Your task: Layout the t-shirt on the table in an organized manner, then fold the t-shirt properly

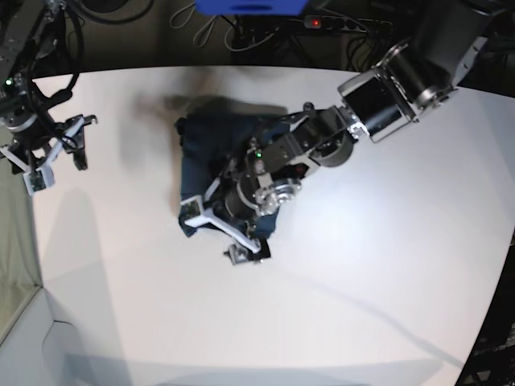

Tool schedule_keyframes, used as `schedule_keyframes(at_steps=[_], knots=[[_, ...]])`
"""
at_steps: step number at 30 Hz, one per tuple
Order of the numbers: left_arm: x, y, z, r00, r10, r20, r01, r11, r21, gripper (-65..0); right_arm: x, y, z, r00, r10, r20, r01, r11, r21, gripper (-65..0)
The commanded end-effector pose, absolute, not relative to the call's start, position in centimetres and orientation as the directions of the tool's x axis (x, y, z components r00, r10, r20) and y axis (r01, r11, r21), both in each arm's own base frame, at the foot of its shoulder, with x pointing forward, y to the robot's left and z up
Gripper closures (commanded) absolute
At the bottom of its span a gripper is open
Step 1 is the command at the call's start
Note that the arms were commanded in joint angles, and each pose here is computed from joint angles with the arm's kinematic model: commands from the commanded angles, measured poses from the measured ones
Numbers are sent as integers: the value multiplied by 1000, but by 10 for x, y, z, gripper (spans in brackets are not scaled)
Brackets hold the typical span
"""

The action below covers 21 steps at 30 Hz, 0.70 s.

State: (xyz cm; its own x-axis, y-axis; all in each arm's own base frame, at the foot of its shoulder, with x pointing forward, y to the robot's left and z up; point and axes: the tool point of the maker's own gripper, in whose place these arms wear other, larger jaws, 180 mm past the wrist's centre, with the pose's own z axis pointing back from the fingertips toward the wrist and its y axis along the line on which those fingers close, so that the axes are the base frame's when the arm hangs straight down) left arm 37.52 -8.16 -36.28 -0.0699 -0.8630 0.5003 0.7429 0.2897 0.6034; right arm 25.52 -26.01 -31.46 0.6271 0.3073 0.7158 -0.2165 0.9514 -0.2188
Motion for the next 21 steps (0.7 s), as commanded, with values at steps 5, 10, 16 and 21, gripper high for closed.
schedule_keyframes(at_steps=[5,10,16,21], knots=[[409,-81,-286,-144,-818,557,595,379,709,-637,261,-261,-302,588,325,740,-221,945,-240,-394],[422,-48,-241,-84,-743,664,490,550,677,-636,262,-260,-301,584,324,744,-221,946,-238,-393],[422,66,-220,118,-584,803,259,799,543,-606,271,-242,-301,563,258,785,-197,965,-176,-391],[388,162,-242,293,-485,824,69,870,488,-312,289,-205,-297,515,129,847,-168,985,-48,-390]])
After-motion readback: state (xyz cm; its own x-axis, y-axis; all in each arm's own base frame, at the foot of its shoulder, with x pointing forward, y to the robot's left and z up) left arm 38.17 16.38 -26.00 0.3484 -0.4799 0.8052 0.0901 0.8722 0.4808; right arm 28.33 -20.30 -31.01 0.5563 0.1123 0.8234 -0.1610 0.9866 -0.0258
